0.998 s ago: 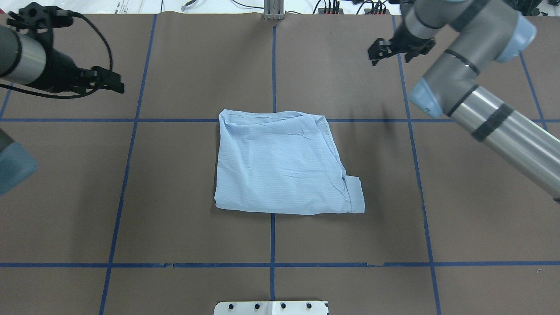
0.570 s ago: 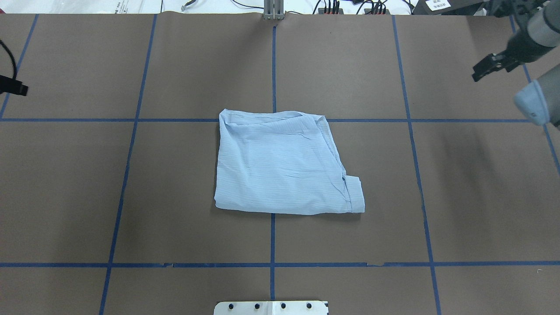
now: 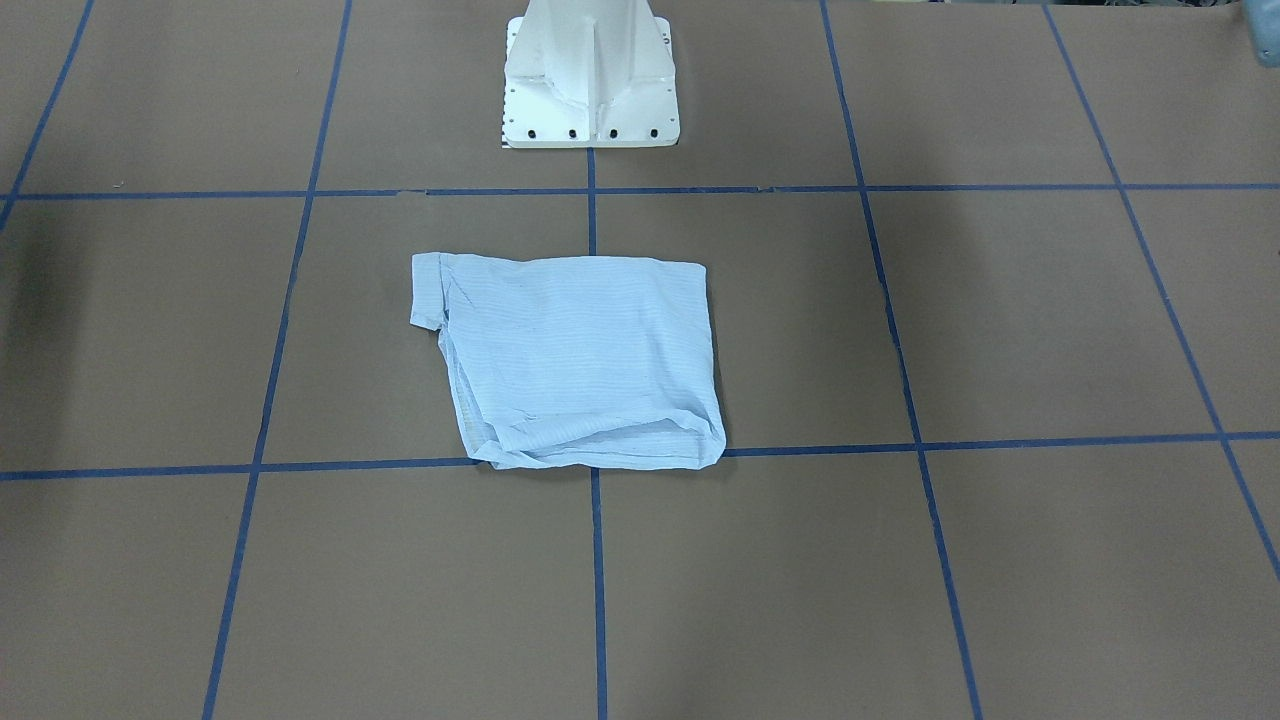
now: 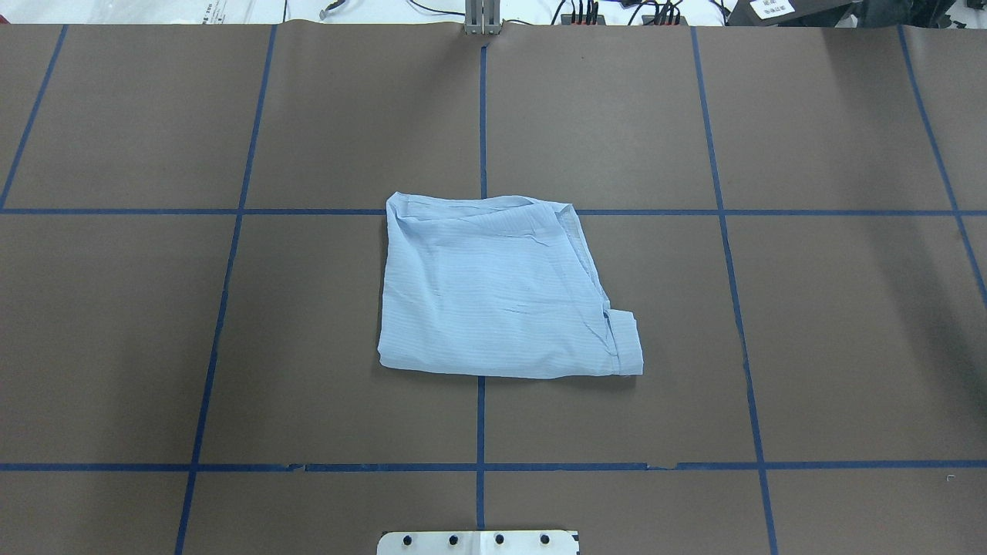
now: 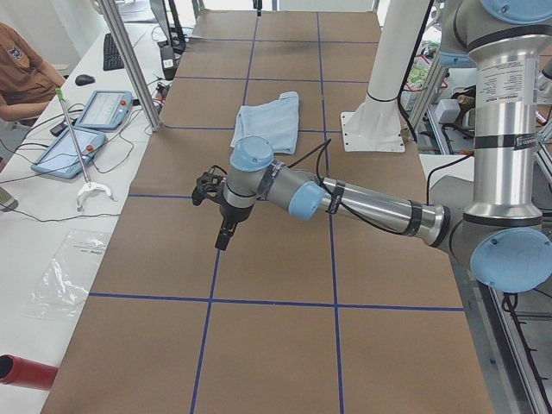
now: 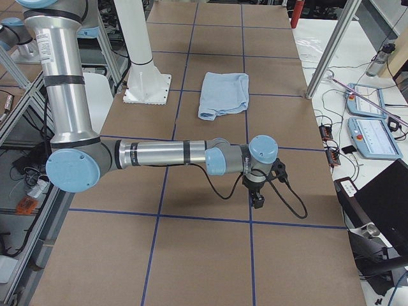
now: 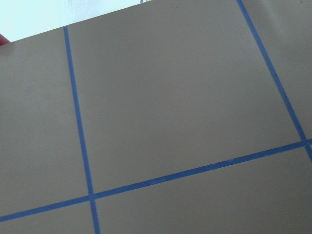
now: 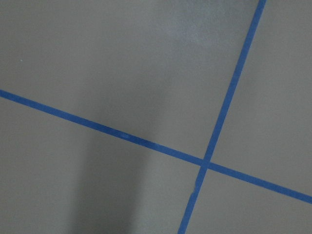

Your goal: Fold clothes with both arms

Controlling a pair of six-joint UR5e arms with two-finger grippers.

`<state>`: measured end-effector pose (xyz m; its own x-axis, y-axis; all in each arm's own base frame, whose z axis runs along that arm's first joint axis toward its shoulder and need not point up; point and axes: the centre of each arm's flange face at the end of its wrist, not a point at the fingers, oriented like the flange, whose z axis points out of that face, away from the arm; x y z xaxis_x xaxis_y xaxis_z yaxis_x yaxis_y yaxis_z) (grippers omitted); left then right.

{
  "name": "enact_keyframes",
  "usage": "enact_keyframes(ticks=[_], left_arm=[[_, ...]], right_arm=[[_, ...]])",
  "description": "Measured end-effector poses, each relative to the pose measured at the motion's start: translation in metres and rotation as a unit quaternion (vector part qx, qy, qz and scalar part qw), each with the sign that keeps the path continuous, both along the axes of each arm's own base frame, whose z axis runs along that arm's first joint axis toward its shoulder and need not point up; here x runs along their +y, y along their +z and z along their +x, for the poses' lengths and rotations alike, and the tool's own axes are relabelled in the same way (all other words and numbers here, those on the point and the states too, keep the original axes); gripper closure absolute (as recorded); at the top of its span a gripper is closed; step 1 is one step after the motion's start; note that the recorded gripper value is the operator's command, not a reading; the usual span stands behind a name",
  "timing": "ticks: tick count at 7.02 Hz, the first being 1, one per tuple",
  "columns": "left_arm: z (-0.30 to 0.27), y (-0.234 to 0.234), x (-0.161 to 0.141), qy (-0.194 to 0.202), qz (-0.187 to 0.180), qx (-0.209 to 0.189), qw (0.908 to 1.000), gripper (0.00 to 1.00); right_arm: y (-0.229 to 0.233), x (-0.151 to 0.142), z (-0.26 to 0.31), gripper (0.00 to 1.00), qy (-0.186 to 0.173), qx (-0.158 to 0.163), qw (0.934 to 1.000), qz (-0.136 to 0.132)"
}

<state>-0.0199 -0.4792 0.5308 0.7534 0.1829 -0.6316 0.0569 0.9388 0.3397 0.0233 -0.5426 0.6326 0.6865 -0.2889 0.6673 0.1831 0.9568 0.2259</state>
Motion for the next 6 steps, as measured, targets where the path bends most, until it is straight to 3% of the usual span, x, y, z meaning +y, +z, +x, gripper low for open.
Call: enact_keyframes(ticks=[2, 4, 6], left_arm=[[-0.001, 0.042, -0.002, 0.004, -0.031, 0.008, 0.9995, 0.00], [-0.004, 0.045, 0.001, 0.009, -0.075, 0.008, 0.9971, 0.00], [-0.020, 0.047, 0.011, 0.040, -0.098, -0.010, 0.9944, 0.00]], right_arm=[[0.043, 0.040, 0.036, 0.00, 0.034, -0.004, 0.9987, -0.039], [0.040, 0.065, 0.055, 0.00, 0.071, -0.011, 0.9950, -0.069], [0.023, 0.087, 0.065, 0.00, 0.110, -0.016, 0.9878, -0.108]])
